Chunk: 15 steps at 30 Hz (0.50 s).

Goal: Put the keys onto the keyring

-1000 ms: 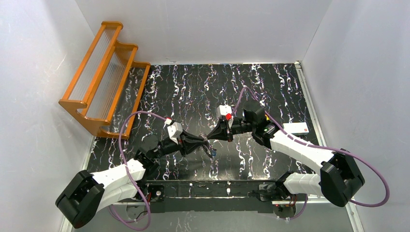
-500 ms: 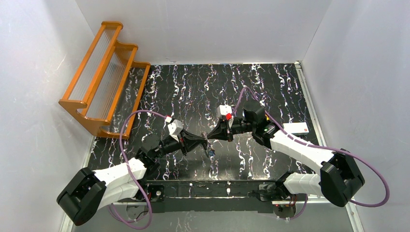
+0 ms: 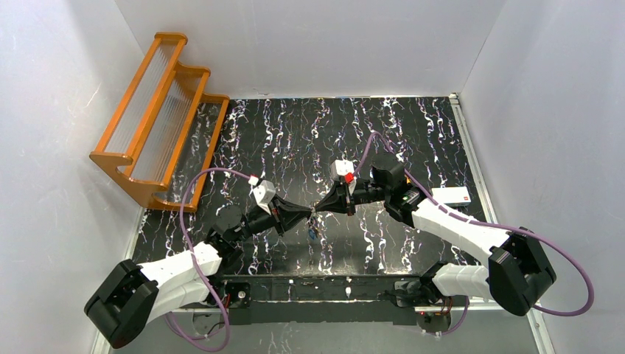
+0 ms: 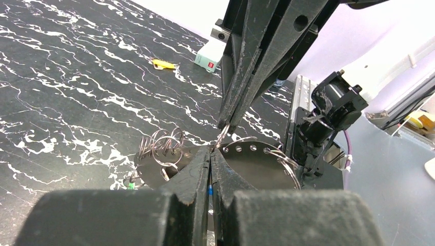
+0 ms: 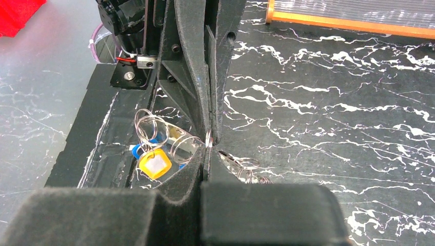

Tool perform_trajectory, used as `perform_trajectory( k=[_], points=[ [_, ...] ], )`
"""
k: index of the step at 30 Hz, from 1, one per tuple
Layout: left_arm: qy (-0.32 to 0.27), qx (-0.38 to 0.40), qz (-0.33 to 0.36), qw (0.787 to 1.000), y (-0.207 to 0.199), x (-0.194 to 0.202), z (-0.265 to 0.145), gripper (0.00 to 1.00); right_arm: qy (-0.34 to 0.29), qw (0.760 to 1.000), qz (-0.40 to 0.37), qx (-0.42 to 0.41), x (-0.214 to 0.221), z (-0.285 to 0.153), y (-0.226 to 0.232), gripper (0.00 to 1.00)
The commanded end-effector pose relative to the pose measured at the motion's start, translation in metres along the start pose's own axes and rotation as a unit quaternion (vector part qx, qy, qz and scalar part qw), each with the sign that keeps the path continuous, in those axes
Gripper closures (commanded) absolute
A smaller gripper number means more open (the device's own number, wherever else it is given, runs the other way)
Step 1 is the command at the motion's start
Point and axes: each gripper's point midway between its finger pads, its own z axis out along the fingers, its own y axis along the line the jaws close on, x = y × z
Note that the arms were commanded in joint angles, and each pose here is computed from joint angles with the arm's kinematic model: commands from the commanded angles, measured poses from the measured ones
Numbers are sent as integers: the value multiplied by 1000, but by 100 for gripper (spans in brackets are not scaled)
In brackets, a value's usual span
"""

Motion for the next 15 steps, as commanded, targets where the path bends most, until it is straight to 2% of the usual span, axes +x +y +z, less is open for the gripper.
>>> perform_trajectory(
  k=[1, 9, 10, 12, 15],
  points=[
    [-63, -2, 17, 998, -5, -34, 0, 100, -21, 999, -25, -7, -17, -1, 3, 99],
    [-61, 4, 21, 998, -7, -33, 0, 100, -21, 999, -24, -8, -17, -1, 3, 98],
    [-59, 8, 22, 998, -8, -33, 1, 100, -20, 999, -24, -6, -17, -1, 2, 89],
    [-57, 15, 26, 998, -10, -33, 1, 100, -20, 1000, -23, 0, -18, -1, 1, 65],
    [-55, 27, 42, 997, -14, -33, 0, 100, -22, 999, -27, 12, -22, -3, -2, 48]
  ],
)
